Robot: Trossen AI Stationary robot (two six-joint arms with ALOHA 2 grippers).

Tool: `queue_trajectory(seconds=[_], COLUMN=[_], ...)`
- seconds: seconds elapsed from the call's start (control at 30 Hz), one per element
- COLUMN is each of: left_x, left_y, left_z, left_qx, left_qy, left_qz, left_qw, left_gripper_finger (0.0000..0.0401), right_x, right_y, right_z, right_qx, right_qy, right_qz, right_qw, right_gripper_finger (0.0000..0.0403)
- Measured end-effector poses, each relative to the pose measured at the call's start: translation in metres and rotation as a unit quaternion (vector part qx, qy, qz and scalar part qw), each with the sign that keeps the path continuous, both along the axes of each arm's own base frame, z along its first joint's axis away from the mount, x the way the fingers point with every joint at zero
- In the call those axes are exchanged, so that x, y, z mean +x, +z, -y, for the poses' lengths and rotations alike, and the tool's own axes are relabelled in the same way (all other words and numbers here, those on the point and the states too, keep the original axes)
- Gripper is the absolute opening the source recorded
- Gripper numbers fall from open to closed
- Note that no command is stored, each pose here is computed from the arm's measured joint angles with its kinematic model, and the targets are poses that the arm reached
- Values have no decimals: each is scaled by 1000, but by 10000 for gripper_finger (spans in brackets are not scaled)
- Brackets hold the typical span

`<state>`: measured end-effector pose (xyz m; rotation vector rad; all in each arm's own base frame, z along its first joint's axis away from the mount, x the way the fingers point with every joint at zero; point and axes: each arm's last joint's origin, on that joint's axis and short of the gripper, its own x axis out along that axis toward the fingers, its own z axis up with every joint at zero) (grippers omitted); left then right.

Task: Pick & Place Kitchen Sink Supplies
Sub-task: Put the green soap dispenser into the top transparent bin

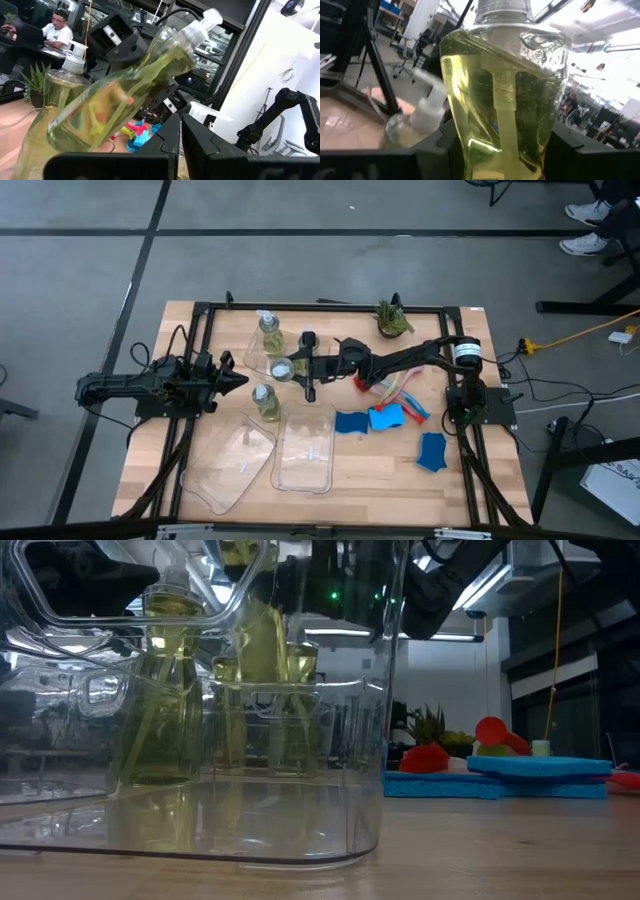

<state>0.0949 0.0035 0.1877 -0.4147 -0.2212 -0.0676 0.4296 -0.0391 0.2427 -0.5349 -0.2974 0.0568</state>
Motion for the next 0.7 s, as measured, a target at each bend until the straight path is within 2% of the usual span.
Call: queue_trajectory(seconds=[0.43,0.57,0.7], left_x=[0,0,0], left_y=[0,0,0], left_z=[0,0,0], left_qx=[0,0,0], left_qy=[0,0,0], left_qz=[0,0,0], left_qw=[1000,1000,1000], left_gripper_finger=[10,11,11], right_x=[5,3,-7], right_y=[14,20,34], right_z=[-17,-36,-53], right_qx=[-16,-47,-43], right_qy=[15,-29,-53], right_qz=[5,-22,-17], right_qw=[1000,998,998], right_gripper_finger=[173,173,173])
